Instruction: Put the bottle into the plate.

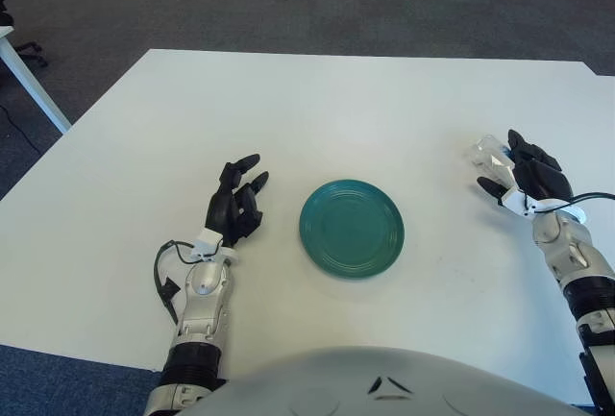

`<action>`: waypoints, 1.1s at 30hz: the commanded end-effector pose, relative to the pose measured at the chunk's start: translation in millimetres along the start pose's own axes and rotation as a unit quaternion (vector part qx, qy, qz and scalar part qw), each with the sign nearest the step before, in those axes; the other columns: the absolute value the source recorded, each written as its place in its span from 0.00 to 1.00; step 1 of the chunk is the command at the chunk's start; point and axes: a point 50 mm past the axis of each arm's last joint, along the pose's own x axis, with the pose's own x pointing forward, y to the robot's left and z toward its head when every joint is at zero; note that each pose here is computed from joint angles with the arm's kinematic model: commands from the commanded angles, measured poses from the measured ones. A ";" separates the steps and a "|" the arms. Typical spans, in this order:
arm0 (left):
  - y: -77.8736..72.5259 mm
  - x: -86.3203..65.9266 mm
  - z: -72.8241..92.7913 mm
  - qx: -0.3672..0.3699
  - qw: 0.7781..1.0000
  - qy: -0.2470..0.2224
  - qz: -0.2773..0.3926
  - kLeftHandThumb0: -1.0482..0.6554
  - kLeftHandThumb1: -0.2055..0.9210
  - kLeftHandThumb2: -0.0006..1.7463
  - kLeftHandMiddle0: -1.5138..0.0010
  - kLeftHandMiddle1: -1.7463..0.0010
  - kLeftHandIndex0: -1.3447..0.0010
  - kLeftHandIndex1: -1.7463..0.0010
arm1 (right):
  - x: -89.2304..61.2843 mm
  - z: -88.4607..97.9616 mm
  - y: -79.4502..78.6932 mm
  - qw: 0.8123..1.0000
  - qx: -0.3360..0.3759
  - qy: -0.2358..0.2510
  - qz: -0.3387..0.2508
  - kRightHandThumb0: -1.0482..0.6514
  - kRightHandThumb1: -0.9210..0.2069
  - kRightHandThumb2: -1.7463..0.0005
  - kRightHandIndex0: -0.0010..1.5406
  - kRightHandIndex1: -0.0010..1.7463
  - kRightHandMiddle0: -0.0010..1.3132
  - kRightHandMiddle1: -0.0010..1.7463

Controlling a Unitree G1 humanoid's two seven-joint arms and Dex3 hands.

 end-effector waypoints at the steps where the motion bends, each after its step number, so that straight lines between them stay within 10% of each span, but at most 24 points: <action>1: 4.8 -13.8 -19.1 0.001 0.999 0.054 0.006 0.19 1.00 0.52 0.51 0.98 0.81 0.55 | -6.2 -3.2 12.5 1.000 0.013 0.010 0.022 0.00 0.00 0.59 0.08 0.02 0.07 0.04; 19: 3.1 -18.2 -10.8 0.002 1.000 0.018 0.003 0.19 1.00 0.52 0.49 0.98 0.81 0.55 | -18.4 -19.8 -10.4 0.994 0.059 -0.002 -0.088 0.06 0.00 0.78 0.37 0.08 0.00 0.62; 24: 1.1 -18.3 -7.4 0.004 1.000 -0.009 -0.014 0.19 1.00 0.52 0.47 0.97 0.78 0.54 | -22.3 -23.3 -18.9 0.993 0.052 -0.007 -0.109 0.12 0.00 0.86 0.25 0.50 0.01 0.82; 33: 0.7 -18.6 -3.0 -0.024 0.997 -0.057 -0.041 0.20 1.00 0.54 0.49 0.98 0.77 0.53 | -29.7 -25.1 -37.2 0.989 0.040 -0.009 -0.143 0.17 0.00 0.94 0.26 0.91 0.04 0.99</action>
